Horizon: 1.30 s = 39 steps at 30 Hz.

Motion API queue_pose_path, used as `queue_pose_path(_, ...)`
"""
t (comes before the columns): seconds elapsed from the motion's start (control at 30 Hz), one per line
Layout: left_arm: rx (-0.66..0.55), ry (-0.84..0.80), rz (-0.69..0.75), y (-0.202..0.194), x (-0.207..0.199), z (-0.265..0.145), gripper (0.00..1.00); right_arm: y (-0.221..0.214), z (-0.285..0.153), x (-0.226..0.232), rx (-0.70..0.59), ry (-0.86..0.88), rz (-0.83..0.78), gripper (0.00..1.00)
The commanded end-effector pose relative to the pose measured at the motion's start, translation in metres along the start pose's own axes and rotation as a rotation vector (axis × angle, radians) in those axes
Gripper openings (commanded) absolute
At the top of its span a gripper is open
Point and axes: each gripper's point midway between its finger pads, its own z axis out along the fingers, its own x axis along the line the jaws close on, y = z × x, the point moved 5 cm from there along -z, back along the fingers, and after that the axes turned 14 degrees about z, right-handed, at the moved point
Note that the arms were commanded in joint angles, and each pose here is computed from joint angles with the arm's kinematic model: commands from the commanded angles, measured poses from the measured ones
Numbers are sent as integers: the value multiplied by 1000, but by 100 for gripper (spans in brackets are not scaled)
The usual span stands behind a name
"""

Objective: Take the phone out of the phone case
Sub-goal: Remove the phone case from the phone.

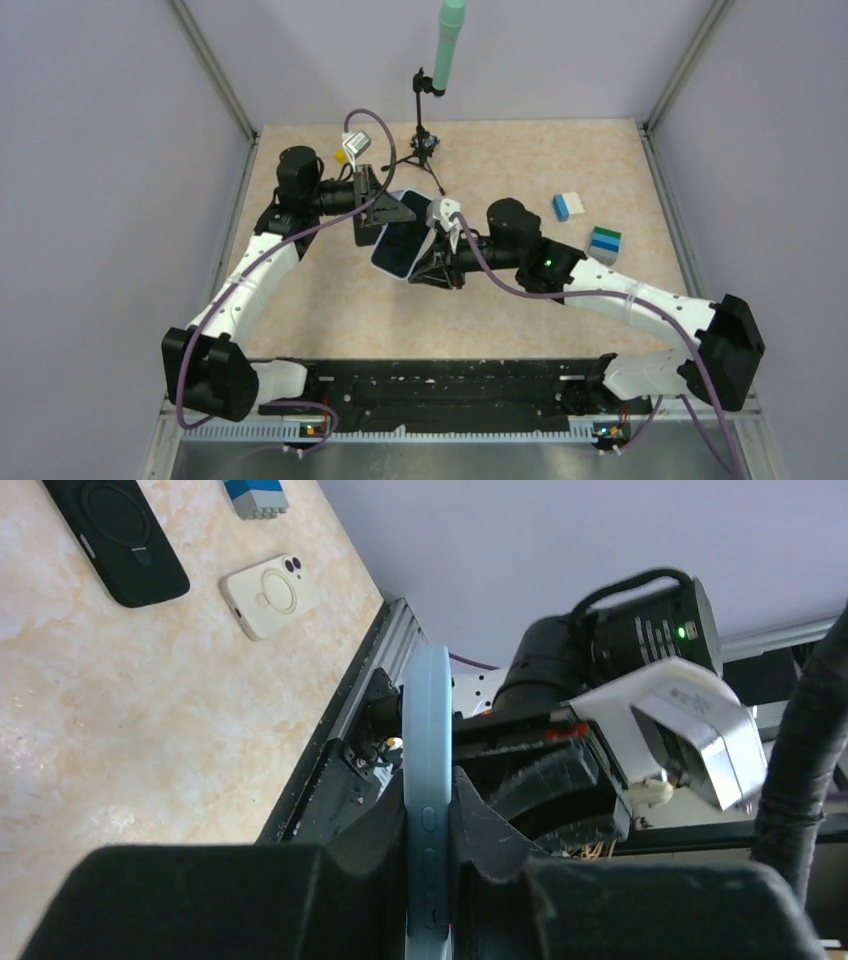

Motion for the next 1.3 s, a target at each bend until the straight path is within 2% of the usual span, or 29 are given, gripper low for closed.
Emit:
queue_pose_path(0.0,-18,-20,-23,13,-15,3,0,29,10,-9,-60,-139,-218,12)
queue_pose_path(0.23,-50,8,31,16,-16,1,0,39,2,-8,-157,-202,-198,13)
queue_pose_path(0.4,-95,41,96,21,-19,-4,0,29,-5,-8,-159,-206,-120,34)
queue_pose_path(0.53,-104,15,130,24,-26,-6,0,22,-10,0,-148,-135,21,58)
queue_pose_path(0.6,-104,-5,145,24,-32,-7,0,18,-9,8,-152,-82,78,62)
queue_pose_path(0.77,-113,-40,173,23,-44,-10,0,21,-8,23,-215,32,145,60)
queue_pose_path(1.0,-89,-91,153,21,-52,-11,0,40,-2,43,-318,206,235,44)
queue_pose_path(1.13,-95,-92,153,21,-54,-12,0,45,2,37,-368,196,271,34)
queue_pose_path(1.27,-97,-92,125,22,-54,-12,0,46,4,31,-390,162,279,29)
